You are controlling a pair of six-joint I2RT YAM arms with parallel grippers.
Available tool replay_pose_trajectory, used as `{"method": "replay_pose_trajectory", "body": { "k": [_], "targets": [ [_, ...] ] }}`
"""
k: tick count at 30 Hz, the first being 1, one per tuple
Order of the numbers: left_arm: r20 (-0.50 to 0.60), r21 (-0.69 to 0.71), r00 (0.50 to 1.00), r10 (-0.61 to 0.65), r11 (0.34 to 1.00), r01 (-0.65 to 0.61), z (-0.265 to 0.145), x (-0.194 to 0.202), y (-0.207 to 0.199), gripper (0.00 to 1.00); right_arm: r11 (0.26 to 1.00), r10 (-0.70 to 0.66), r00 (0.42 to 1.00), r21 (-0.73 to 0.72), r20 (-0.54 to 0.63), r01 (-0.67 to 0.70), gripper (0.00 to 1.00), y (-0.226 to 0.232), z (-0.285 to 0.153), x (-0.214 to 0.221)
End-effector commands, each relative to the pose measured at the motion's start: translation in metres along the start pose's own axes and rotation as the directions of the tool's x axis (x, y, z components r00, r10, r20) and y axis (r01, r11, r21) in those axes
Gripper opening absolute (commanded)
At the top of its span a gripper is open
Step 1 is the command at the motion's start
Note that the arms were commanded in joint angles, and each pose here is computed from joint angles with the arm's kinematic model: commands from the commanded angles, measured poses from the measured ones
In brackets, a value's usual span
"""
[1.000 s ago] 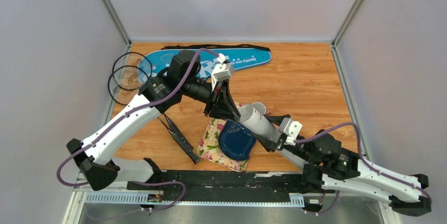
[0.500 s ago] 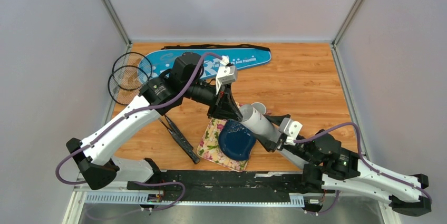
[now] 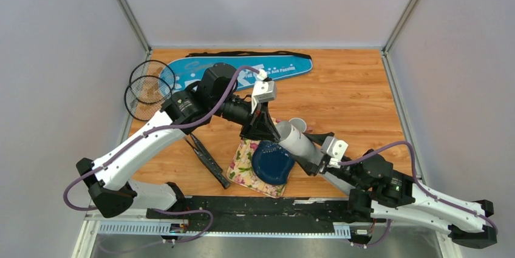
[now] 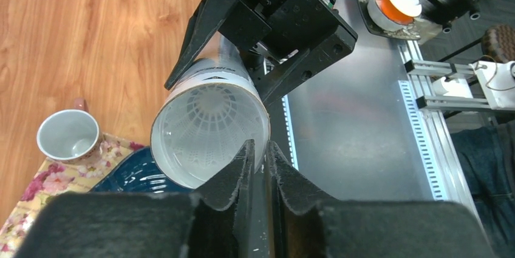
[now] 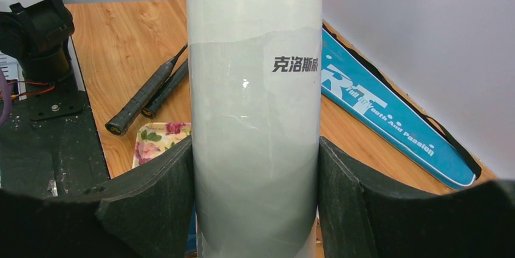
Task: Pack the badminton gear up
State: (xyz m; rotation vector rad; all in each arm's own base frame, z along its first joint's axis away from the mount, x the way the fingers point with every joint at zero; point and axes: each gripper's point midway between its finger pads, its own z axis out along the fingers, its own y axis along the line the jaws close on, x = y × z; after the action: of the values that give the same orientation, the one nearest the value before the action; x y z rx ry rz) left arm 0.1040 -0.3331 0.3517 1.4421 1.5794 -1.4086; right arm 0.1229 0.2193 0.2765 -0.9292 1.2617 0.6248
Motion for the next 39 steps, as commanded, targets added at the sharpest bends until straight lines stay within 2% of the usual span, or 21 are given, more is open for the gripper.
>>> {"method": "replay_pose_trajectory", "body": {
  "k": [1, 4, 6, 13, 16, 19, 25, 32, 39],
  "targets": [
    [-0.014, -0.014, 0.997, 0.074, 0.997, -0.074, 0.0, -0.009, -0.009, 0.16, 0.999, 0.033, 0.994, 0.039, 0.109, -0.037, 0.2, -0.013, -0.006, -0.039],
    [-0.021, -0.037, 0.995, 0.097, 0.995, -0.097, -0.001, -0.011, -0.008, 0.04, 0.999, 0.032, 0.994, 0.037, 0.105, -0.036, 0.2, -0.013, -0.006, -0.037],
    [-0.01, -0.055, 0.993, 0.117, 0.992, -0.118, -0.006, -0.017, -0.01, 0.0, 0.999, 0.027, 0.995, 0.041, 0.093, -0.031, 0.2, -0.013, -0.006, -0.033],
    [0.136, -0.325, 0.972, 0.189, 0.936, -0.137, -0.041, -0.058, 0.002, 0.0, 0.998, 0.008, 0.993, 0.069, 0.119, -0.016, 0.2, -0.016, -0.004, -0.028],
    [0.222, -0.385, 0.942, 0.252, 0.91, -0.153, -0.051, -0.072, -0.002, 0.0, 0.993, -0.015, 0.991, 0.117, 0.133, 0.0, 0.19, -0.024, -0.002, -0.03],
    [0.261, -0.444, 0.915, 0.308, 0.88, -0.17, -0.056, -0.081, -0.002, 0.0, 0.983, -0.039, 0.99, 0.183, 0.138, 0.013, 0.18, -0.034, 0.002, -0.032],
    [0.296, -0.45, 0.89, 0.348, 0.872, -0.192, -0.043, -0.072, 0.005, 0.0, 0.972, -0.111, 0.986, 0.221, 0.121, 0.082, 0.18, -0.04, 0.012, -0.033],
    [0.281, -0.43, 0.904, 0.322, 0.884, -0.182, -0.029, -0.055, 0.015, 0.0, 0.974, -0.125, 0.984, 0.206, 0.129, 0.097, 0.18, -0.037, 0.018, -0.037],
    [0.288, -0.367, 0.91, 0.299, 0.912, -0.184, -0.022, -0.048, 0.006, 0.0, 0.973, -0.122, 0.985, 0.21, 0.125, 0.094, 0.18, -0.038, 0.018, -0.036]
  ]
}}
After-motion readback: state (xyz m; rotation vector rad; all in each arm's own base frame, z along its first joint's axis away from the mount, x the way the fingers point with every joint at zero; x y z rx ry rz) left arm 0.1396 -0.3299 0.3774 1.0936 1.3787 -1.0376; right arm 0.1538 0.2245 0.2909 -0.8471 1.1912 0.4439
